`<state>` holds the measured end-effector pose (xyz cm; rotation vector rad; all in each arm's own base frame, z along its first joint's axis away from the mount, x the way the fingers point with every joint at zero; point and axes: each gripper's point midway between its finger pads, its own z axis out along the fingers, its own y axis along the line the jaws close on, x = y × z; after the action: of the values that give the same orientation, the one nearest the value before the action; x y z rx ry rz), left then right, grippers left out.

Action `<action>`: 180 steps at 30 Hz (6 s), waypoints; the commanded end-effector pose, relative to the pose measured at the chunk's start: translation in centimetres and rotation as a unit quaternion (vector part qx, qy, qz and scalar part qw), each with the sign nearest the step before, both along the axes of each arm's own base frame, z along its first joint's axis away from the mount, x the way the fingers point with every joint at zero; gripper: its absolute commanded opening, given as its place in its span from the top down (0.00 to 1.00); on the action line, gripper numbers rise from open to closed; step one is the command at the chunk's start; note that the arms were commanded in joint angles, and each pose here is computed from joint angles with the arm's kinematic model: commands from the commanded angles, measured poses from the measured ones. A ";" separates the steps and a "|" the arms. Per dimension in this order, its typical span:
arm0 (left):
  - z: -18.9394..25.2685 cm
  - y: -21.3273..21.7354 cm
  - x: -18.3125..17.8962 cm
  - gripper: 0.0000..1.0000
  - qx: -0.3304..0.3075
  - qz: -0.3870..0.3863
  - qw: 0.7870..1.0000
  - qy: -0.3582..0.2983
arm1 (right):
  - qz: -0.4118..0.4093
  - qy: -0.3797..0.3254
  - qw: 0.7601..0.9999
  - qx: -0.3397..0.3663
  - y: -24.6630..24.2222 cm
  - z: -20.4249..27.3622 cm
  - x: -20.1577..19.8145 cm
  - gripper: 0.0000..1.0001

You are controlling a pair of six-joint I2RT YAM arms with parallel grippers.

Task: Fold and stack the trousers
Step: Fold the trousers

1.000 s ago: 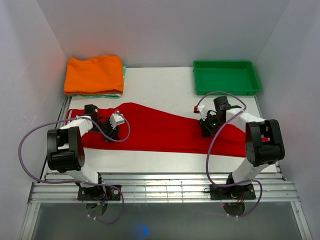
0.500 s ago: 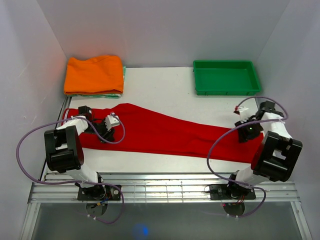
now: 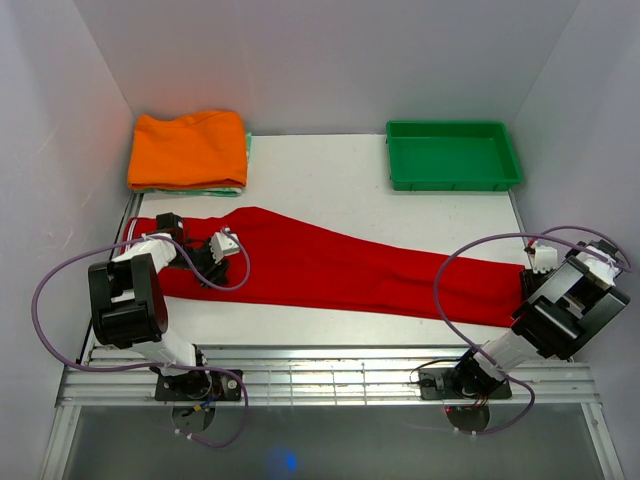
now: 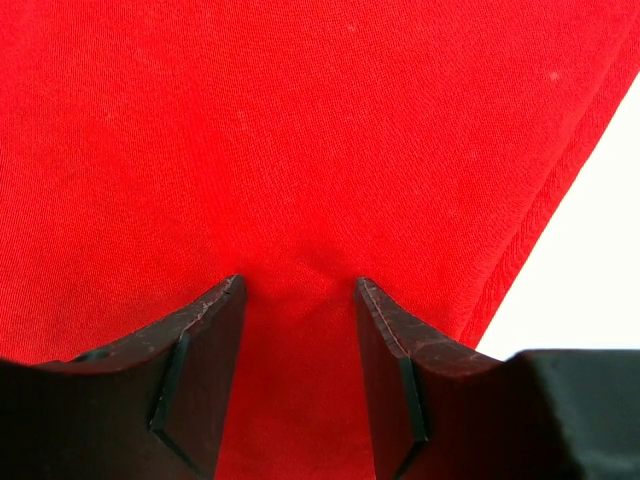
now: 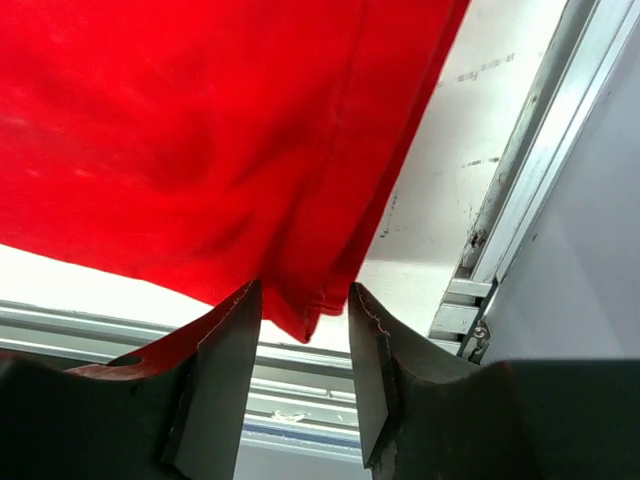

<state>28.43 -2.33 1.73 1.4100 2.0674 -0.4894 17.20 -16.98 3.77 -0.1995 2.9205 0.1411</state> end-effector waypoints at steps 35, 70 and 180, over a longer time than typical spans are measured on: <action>14.7 -4.9 3.7 0.27 -0.136 0.044 0.987 -0.078 | 0.221 -0.245 0.928 0.171 18.7 14.7 16.8 0.27; 2.5 -4.4 15.7 0.41 -0.172 0.104 0.974 0.104 | 0.294 -0.221 0.801 0.472 50.8 11.6 30.7 0.22; 9.6 -4.7 6.9 0.02 -0.032 0.014 0.979 -0.200 | 0.213 -0.118 0.736 0.631 58.8 9.8 26.9 0.10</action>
<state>39.12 -5.87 12.55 1.3427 1.4999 0.0827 44.16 43.45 10.18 -0.3647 1.9091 1.9633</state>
